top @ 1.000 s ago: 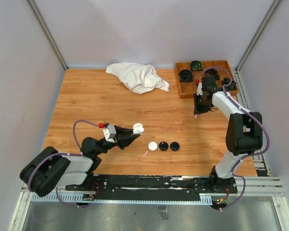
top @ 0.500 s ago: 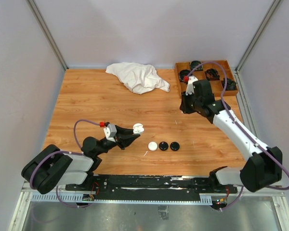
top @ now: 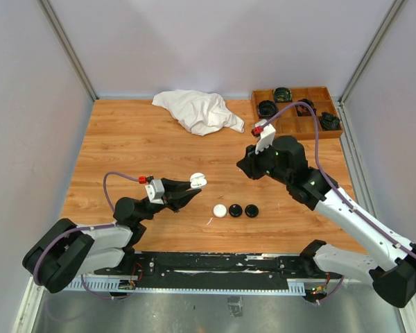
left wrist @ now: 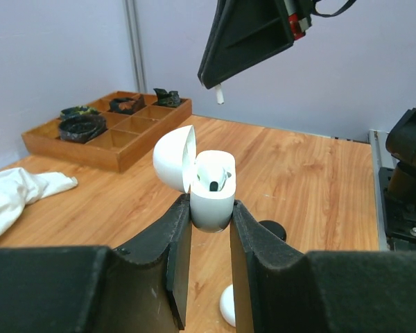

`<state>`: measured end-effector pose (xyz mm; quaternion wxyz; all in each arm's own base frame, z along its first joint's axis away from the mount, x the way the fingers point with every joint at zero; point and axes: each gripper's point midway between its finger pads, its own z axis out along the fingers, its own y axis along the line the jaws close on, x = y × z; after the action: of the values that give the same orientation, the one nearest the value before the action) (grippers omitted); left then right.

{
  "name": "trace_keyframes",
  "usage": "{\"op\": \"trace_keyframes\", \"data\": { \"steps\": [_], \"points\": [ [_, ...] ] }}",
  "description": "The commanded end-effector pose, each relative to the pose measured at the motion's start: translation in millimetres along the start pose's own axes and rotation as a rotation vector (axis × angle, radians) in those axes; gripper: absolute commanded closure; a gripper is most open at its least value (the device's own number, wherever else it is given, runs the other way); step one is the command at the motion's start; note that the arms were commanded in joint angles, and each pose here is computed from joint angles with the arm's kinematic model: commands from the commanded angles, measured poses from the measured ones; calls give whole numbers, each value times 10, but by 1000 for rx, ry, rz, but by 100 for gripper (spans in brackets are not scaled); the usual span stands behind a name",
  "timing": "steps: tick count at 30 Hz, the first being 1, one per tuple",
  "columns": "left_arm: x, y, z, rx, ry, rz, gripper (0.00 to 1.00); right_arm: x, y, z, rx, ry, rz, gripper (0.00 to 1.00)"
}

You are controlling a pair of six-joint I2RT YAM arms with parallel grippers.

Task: Insert the wireless bluetooth earbuds into the charging case
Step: Place the earbud in the charging case.

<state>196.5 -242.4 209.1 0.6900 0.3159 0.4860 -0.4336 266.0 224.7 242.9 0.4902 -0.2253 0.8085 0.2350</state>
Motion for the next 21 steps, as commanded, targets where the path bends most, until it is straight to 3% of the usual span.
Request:
{"op": "trace_keyframes", "data": {
  "steps": [1, 11, 21],
  "points": [
    [-122, -20, 51, 28, -27, 61, 100, -219, 367, -60, -83, -118, 2, 83],
    [-134, -34, 61, 43, -12, 84, 100, -344, 1098, -196, -227, -202, -66, 82],
    [-183, -93, 80, 77, -24, 81, 100, -269, 1390, -133, -230, -282, -109, 82]
  ]
}}
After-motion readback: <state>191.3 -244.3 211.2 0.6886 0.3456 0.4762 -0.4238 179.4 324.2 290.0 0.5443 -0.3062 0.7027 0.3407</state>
